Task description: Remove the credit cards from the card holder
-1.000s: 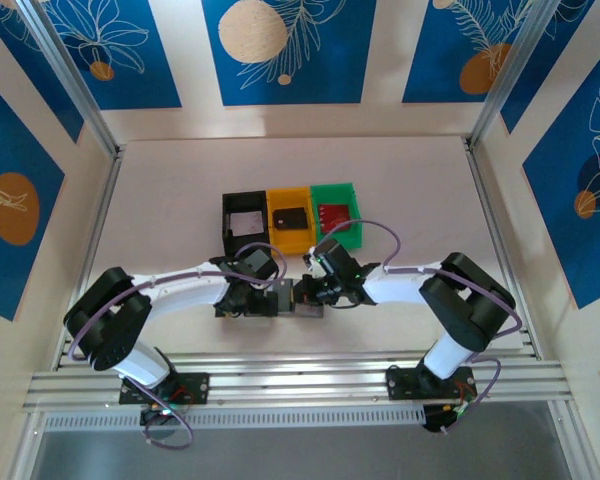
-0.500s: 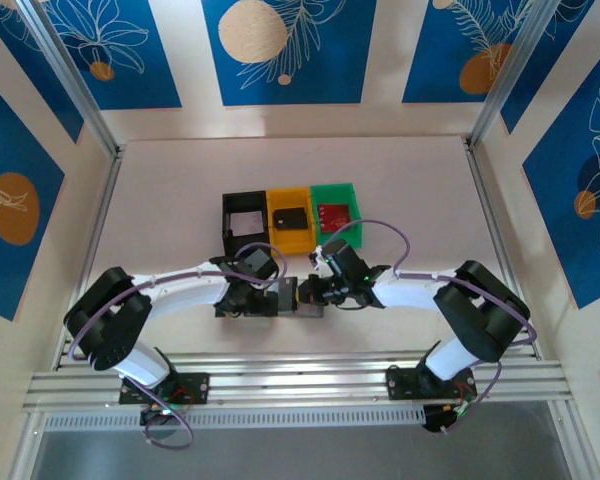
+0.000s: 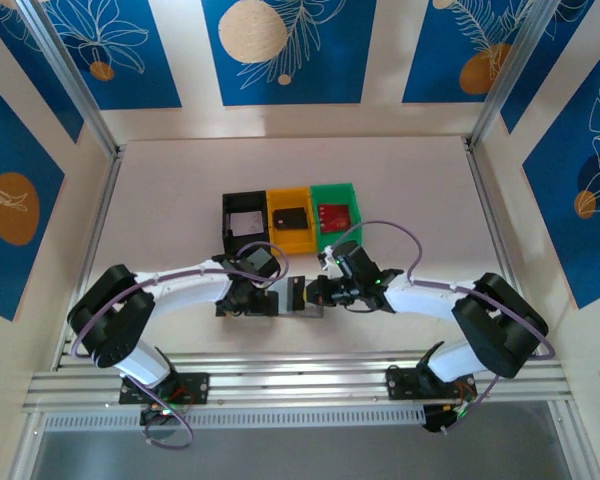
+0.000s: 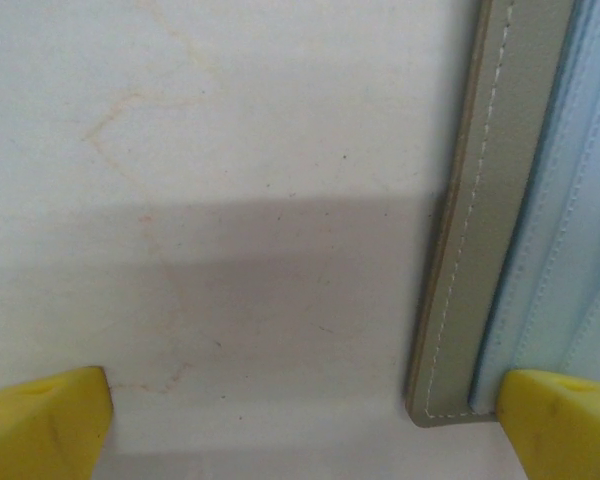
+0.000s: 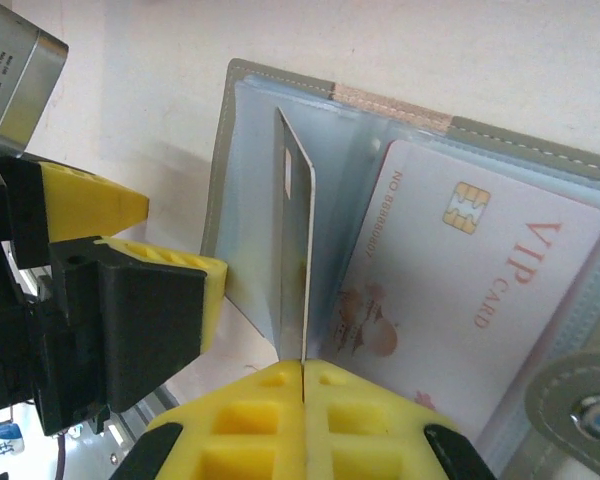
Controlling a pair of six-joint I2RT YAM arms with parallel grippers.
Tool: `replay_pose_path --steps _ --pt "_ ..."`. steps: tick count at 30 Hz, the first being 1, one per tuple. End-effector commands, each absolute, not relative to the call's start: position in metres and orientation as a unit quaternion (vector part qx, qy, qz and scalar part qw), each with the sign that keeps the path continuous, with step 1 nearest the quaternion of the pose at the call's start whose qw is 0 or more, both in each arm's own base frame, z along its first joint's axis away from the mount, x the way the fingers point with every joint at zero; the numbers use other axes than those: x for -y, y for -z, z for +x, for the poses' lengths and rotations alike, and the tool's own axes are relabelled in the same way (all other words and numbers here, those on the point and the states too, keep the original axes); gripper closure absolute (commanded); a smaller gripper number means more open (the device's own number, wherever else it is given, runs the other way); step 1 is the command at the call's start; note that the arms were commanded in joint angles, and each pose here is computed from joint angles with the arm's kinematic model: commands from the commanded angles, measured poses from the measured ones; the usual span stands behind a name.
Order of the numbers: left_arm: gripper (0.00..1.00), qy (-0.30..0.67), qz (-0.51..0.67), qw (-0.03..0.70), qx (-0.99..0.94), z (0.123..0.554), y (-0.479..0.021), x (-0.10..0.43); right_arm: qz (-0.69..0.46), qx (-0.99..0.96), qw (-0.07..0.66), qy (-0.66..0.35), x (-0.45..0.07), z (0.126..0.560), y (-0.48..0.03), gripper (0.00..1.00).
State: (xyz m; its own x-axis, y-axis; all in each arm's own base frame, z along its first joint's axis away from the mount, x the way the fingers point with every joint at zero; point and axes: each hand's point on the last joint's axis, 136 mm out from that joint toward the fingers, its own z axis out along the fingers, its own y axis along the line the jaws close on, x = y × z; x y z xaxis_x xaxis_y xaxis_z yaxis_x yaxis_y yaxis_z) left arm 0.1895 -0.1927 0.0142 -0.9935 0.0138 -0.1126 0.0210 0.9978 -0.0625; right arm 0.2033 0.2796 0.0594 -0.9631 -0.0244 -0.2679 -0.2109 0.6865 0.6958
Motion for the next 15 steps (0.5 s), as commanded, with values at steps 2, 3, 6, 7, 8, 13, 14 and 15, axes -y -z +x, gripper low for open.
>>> replay_pose_path --steps 2,3,6,7,8,13,14,15 --pt "0.00 0.029 0.005 0.020 -0.999 0.179 0.007 0.193 -0.079 -0.909 0.117 -0.392 -0.271 0.194 -0.063 1.00" --pt "0.00 0.028 0.006 0.021 -0.999 0.179 0.006 0.193 -0.079 -0.909 0.119 -0.392 -0.269 0.192 -0.064 1.00" --pt "0.00 0.027 0.005 0.028 -0.999 0.182 0.002 0.192 -0.080 -0.908 0.124 -0.393 -0.264 0.190 -0.066 1.00" --pt "0.00 0.025 0.007 0.031 -0.999 0.183 0.001 0.191 -0.080 -0.907 0.127 -0.394 -0.262 0.189 -0.067 1.00" --pt "0.01 0.024 0.007 0.034 -0.999 0.184 -0.002 0.190 -0.079 -0.907 0.128 -0.393 -0.260 0.189 -0.067 1.00" --pt "0.01 0.013 0.016 0.058 -0.998 0.193 -0.018 0.182 -0.073 -0.896 0.142 -0.414 -0.253 0.189 -0.078 1.00" --pt "0.01 0.016 0.018 0.065 -0.998 0.195 -0.023 0.182 -0.073 -0.894 0.144 -0.417 -0.252 0.189 -0.081 1.00" --pt "0.01 0.022 0.020 0.076 -0.997 0.198 -0.029 0.182 -0.074 -0.891 0.148 -0.423 -0.251 0.188 -0.084 1.00"
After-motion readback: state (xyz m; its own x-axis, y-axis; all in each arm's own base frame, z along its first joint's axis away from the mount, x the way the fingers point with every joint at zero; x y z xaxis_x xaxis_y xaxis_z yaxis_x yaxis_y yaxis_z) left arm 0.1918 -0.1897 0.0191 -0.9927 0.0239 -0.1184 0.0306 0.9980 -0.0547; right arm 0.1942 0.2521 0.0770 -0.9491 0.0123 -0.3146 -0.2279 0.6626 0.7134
